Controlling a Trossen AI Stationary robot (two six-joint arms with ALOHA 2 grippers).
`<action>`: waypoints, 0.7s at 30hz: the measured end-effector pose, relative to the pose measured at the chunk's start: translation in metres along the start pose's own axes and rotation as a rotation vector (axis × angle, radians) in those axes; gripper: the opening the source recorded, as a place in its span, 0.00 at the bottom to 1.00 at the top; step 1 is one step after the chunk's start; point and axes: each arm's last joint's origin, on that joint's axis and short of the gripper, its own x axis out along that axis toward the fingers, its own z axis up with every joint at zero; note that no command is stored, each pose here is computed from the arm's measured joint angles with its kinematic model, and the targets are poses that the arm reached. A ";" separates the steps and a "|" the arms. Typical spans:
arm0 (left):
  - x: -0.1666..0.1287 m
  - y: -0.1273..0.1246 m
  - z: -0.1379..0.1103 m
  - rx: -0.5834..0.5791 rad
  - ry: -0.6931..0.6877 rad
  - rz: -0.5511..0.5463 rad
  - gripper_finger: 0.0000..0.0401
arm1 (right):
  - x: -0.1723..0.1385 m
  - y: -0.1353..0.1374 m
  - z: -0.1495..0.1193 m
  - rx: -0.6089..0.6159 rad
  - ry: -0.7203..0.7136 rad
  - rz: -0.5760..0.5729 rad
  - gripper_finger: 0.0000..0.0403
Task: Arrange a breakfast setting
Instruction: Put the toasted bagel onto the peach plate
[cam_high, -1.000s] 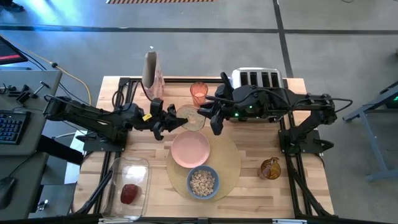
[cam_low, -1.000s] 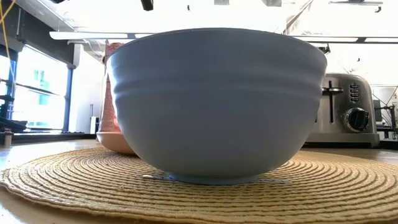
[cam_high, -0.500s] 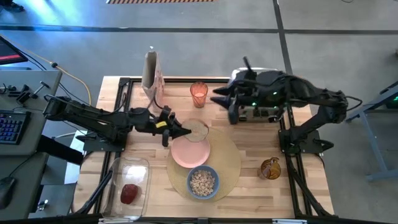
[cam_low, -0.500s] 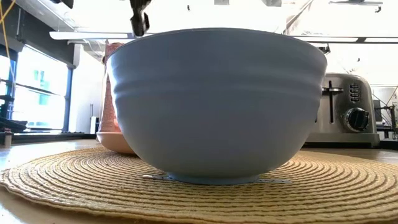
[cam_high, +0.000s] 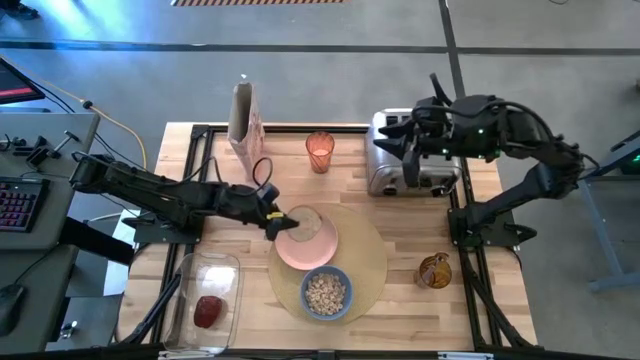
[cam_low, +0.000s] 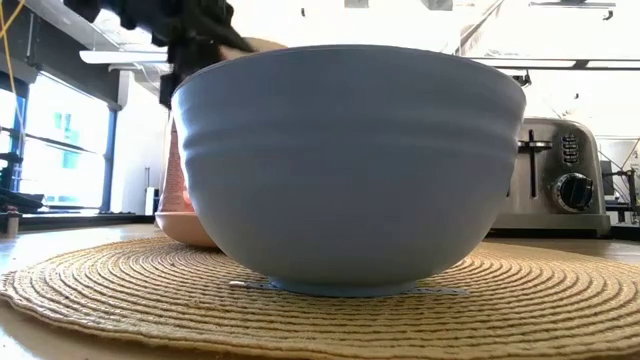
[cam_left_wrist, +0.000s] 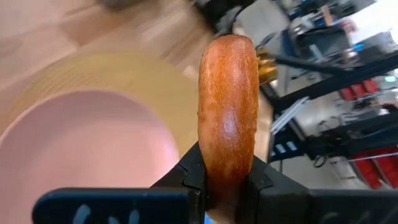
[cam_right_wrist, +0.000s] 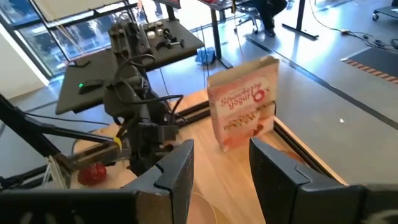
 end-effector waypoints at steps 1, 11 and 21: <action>0.000 0.002 -0.001 -0.009 0.012 0.018 0.08 | -0.001 -0.001 0.000 -0.001 0.005 -0.004 0.34; 0.015 0.020 -0.016 -0.145 0.120 0.195 0.08 | -0.002 -0.004 -0.006 -0.018 0.064 -0.023 0.34; 0.041 0.028 -0.035 -0.224 0.199 0.246 0.09 | -0.003 -0.005 -0.010 -0.030 0.105 -0.035 0.34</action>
